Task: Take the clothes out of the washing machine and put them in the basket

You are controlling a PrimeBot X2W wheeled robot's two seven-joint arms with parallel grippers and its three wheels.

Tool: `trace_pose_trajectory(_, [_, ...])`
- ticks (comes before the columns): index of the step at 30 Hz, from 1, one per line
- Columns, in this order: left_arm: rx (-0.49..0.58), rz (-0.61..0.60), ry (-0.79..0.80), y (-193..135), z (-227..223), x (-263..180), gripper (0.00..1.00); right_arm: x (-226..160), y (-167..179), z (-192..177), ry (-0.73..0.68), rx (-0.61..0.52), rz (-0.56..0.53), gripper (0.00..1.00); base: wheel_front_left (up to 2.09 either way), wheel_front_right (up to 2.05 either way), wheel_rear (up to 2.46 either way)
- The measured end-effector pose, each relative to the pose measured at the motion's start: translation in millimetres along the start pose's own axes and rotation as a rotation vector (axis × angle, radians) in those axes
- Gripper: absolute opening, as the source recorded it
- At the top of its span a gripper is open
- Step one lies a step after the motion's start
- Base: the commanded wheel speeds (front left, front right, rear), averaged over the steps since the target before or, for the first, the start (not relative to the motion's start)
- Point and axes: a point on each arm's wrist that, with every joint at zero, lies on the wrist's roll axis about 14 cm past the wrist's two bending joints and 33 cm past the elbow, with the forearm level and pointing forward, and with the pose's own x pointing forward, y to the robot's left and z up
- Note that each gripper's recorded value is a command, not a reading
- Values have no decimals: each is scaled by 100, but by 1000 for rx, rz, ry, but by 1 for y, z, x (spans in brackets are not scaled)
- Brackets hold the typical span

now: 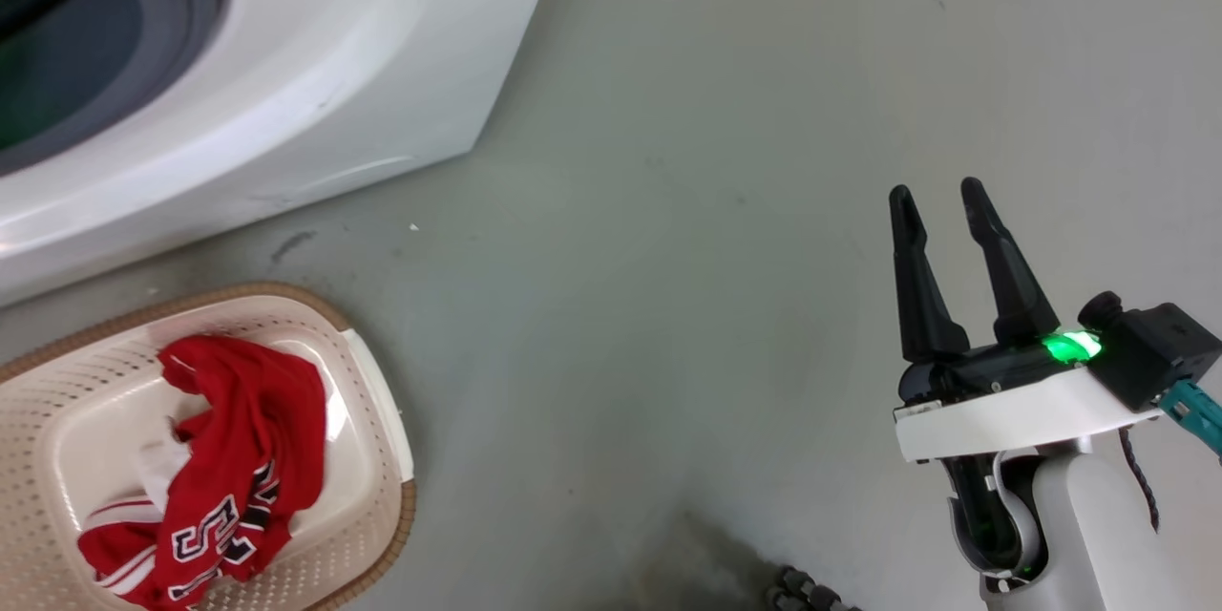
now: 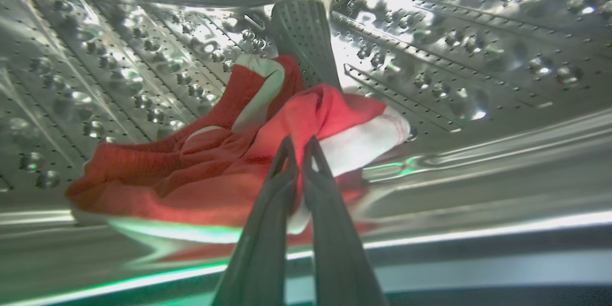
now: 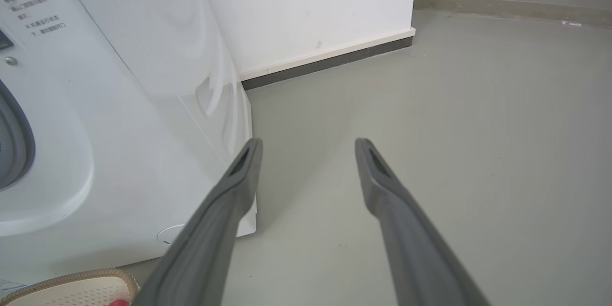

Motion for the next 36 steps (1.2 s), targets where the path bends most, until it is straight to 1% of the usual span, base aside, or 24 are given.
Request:
trace_pose_trajectory(8, [-45,3,-241,-10,23,-47,0,-12,5,22,-60,-11,22,100,0,0,0])
trace_pose_trajectory(14, [-57,24,-413,-10,38,-98,0,-24,15,36,-104,-17,58,100,0,0,0])
trace_pose_trajectory(21, [-48,55,-539,-4,40,-163,0,-39,28,49,-145,-13,103,100,0,0,0])
trace_pose_trajectory(26, [-53,76,-576,-2,23,-209,0,-48,38,58,-162,-12,135,100,0,0,0])
trace_pose_trajectory(36, [-76,133,-588,-3,-32,-290,0,-64,63,71,-179,-16,219,100,0,0,0])
